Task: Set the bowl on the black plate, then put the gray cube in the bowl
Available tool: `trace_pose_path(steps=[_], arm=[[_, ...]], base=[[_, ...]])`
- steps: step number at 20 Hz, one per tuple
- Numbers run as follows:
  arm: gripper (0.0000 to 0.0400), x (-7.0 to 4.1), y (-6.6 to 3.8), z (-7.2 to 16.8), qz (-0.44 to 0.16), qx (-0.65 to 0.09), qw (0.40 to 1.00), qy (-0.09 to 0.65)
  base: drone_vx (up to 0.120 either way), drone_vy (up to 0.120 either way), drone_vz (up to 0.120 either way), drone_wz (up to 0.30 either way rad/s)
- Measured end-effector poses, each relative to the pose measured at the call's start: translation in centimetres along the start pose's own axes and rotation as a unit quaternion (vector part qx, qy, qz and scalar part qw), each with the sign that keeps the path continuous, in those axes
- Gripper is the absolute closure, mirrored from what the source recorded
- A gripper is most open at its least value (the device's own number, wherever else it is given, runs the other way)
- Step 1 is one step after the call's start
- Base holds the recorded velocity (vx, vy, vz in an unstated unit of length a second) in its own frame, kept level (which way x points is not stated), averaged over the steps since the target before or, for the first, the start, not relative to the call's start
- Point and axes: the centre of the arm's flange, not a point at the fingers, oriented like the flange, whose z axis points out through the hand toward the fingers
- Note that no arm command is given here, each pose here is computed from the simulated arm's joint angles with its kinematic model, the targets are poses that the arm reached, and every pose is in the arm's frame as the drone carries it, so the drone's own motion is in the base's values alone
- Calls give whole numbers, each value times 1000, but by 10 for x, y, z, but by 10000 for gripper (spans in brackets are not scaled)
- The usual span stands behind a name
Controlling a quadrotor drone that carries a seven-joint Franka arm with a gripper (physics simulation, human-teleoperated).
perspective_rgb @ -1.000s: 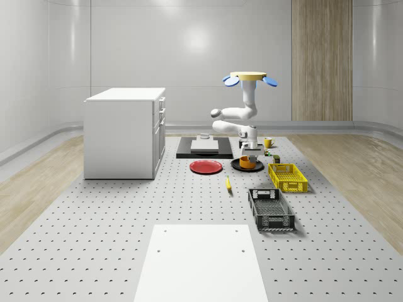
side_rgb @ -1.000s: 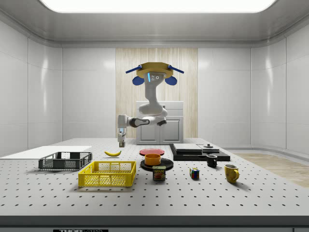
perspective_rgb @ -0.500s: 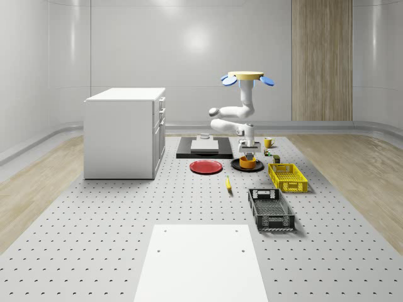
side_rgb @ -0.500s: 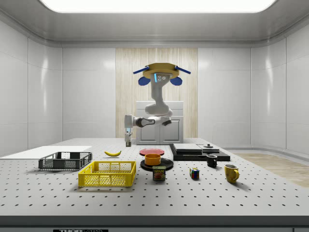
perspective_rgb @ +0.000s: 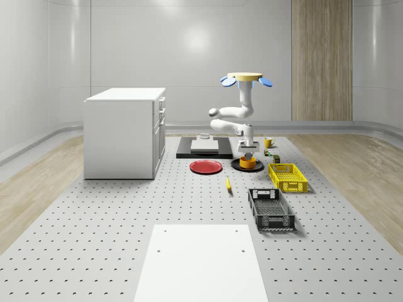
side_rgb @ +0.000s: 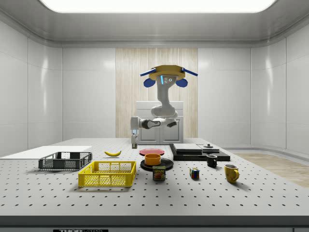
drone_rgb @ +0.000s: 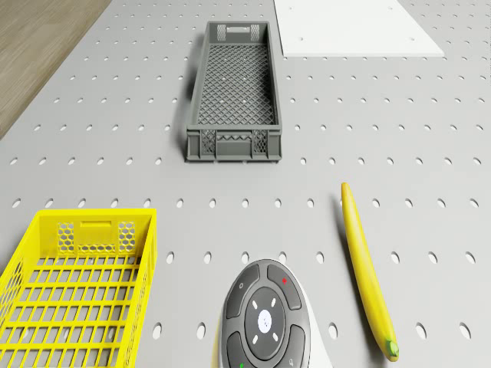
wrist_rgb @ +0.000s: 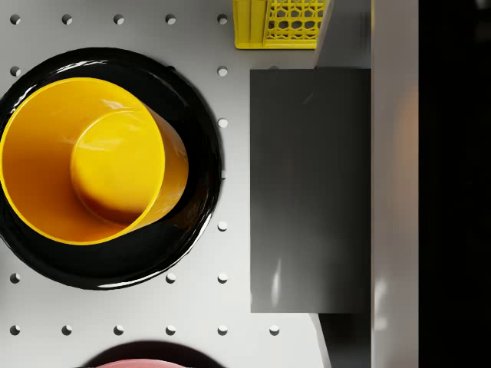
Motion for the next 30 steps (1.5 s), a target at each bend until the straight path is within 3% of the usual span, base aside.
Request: trace_pose_path(steps=[4, 14, 19, 30], arm=[[150, 0, 0, 0, 0, 0, 1000, 0], [150, 0, 0, 0, 0, 0, 1000, 0], [150, 0, 0, 0, 0, 0, 1000, 0], [150, 0, 0, 0, 0, 0, 1000, 0]], base=[[-120, 0, -110, 0], [-120, 28, -4, 0], [-120, 0, -112, 0], [-120, 22, 0, 0]])
